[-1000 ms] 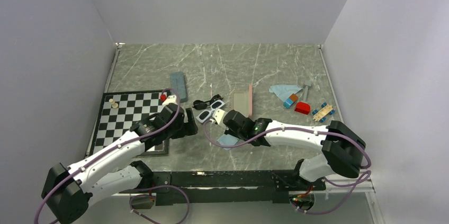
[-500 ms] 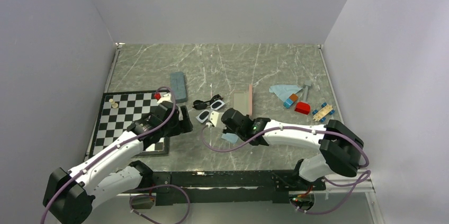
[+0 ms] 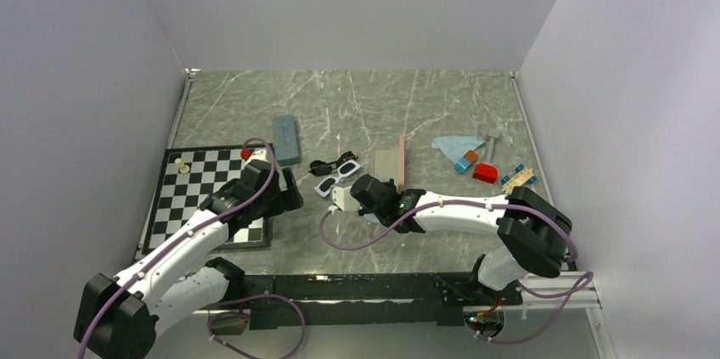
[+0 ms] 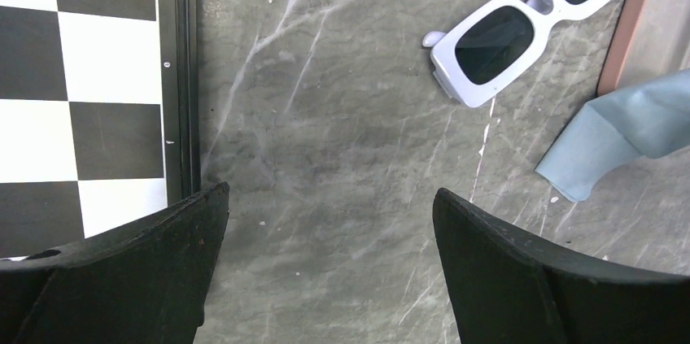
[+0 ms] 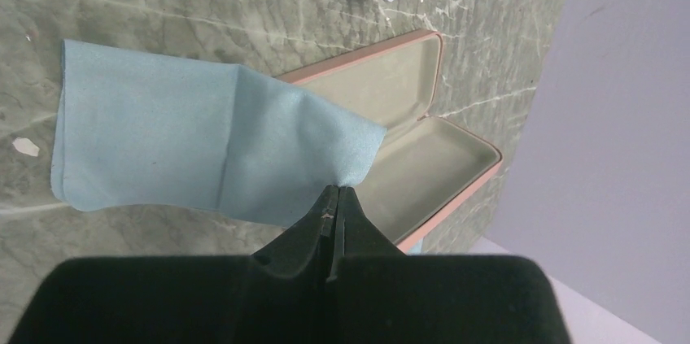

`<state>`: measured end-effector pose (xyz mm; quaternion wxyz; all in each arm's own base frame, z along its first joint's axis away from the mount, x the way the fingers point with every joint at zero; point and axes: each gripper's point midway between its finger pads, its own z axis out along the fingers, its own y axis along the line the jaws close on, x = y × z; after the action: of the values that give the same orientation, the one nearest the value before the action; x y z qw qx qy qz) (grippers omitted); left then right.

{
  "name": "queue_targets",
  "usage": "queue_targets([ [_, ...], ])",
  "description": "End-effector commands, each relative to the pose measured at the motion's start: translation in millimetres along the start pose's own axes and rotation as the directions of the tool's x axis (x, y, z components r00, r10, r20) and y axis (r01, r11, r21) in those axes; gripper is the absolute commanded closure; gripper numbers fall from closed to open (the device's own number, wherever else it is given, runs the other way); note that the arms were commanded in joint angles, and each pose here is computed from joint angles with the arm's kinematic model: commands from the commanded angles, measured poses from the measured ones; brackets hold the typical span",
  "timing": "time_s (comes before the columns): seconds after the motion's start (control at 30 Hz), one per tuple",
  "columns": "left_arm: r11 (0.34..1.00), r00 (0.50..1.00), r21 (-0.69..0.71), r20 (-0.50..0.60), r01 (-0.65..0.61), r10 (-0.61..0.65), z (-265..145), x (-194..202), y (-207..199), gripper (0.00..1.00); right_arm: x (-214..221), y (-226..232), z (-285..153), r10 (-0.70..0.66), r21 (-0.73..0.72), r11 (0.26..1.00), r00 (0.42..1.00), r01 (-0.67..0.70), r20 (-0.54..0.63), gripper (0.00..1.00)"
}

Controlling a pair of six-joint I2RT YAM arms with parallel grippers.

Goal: Organize the sunglasses
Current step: Place the folded cleaning cloth in the sunglasses case.

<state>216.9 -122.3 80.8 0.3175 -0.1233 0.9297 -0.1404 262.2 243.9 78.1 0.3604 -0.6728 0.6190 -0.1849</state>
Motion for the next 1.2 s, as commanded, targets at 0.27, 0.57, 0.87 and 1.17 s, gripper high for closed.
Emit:
queue_targets([
  [0.27, 0.999, 1.000, 0.038, -0.004, 0.004, -0.004, 7.0, -5.6, -2.0, 0.01, -3.9, -42.1, -15.7, -0.063, 0.131, 0.989, 0.998, 0.064, -0.010, 1.00],
  [0.57, 0.999, 1.000, 0.042, -0.008, 0.007, -0.007, 8.3, -8.4, -0.3, 0.01, -2.2, -55.4, -13.2, -0.106, 0.160, 0.981, 0.994, 0.106, -0.007, 1.00],
  [0.87, 0.999, 1.000, 0.037, -0.004, 0.012, -0.012, 7.8, -11.8, 3.4, 0.01, -0.9, -69.2, -3.8, -0.143, 0.190, 0.970, 0.989, 0.148, -0.040, 1.00],
  [1.17, 0.999, 1.000, 0.033, -0.006, 0.021, -0.021, 9.3, -14.0, 7.6, 0.01, -8.2, -78.8, 7.0, -0.165, 0.211, 0.962, 0.985, 0.172, -0.046, 1.00],
])
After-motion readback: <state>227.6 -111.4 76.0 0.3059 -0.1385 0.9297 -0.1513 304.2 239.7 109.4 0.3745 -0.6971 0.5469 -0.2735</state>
